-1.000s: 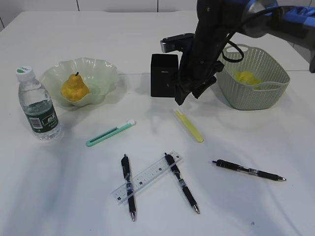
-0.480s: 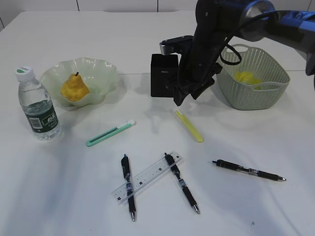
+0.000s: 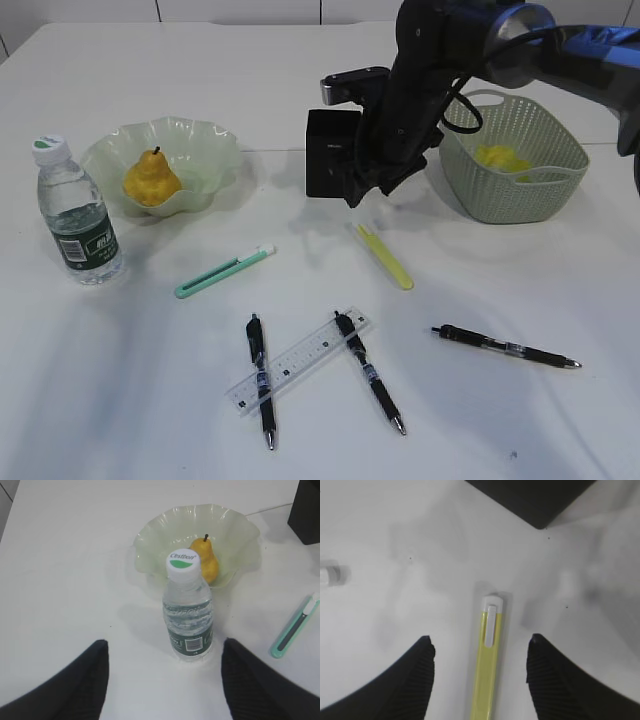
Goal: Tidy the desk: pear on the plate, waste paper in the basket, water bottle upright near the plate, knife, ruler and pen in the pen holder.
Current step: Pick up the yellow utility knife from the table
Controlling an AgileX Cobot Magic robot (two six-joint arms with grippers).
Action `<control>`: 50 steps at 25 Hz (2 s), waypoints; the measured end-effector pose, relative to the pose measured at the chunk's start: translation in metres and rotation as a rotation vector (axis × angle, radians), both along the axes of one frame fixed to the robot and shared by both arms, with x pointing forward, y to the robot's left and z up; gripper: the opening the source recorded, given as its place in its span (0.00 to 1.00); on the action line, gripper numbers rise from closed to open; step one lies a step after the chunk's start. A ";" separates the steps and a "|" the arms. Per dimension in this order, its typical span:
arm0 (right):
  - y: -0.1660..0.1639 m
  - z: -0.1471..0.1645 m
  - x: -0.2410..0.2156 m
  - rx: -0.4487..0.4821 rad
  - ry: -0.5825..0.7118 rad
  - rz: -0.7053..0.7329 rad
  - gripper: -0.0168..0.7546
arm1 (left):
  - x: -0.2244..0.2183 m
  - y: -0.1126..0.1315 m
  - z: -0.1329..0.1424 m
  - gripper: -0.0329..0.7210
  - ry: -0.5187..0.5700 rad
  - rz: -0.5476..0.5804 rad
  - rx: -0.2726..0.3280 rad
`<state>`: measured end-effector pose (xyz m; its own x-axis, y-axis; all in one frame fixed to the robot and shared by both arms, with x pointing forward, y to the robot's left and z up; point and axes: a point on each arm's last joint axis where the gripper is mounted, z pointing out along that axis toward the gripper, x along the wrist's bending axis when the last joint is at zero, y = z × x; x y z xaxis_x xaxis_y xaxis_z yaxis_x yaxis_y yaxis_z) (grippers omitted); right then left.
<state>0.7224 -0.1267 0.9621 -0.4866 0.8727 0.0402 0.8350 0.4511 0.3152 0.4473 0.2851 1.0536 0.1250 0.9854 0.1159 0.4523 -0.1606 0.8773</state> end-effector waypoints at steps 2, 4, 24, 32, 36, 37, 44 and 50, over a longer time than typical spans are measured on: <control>0.001 0.000 0.001 0.008 -0.011 -0.002 0.59 | 0.000 0.000 0.000 0.70 0.000 0.000 0.000; 0.001 0.000 0.001 0.010 -0.013 -0.002 0.59 | 0.000 0.000 0.000 0.70 0.001 0.002 -0.006; 0.002 -0.040 0.005 -0.009 0.057 -0.004 0.59 | -0.001 0.000 -0.002 0.68 0.023 0.009 -0.016; 0.001 -0.040 0.006 -0.022 0.050 -0.003 0.59 | -0.001 0.000 -0.002 0.67 0.025 0.009 -0.016; 0.001 -0.046 0.006 -0.029 0.064 -0.002 0.59 | -0.001 0.000 -0.002 0.66 0.025 0.009 -0.016; 0.001 -0.049 0.005 -0.032 0.073 -0.002 0.59 | -0.001 0.000 -0.002 0.66 0.025 0.010 -0.016; 0.000 -0.051 0.004 -0.043 0.088 0.001 0.59 | -0.001 0.000 -0.002 0.66 0.029 0.010 -0.016; -0.002 -0.062 0.001 -0.075 0.142 0.007 0.59 | -0.001 0.000 -0.002 0.66 0.031 0.010 -0.016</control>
<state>0.7235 -0.1286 0.9005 -0.4869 0.8723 0.0443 0.8654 0.4750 0.1594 0.4460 0.2853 1.0512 0.1181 0.9883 0.0965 0.4806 -0.1419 0.8654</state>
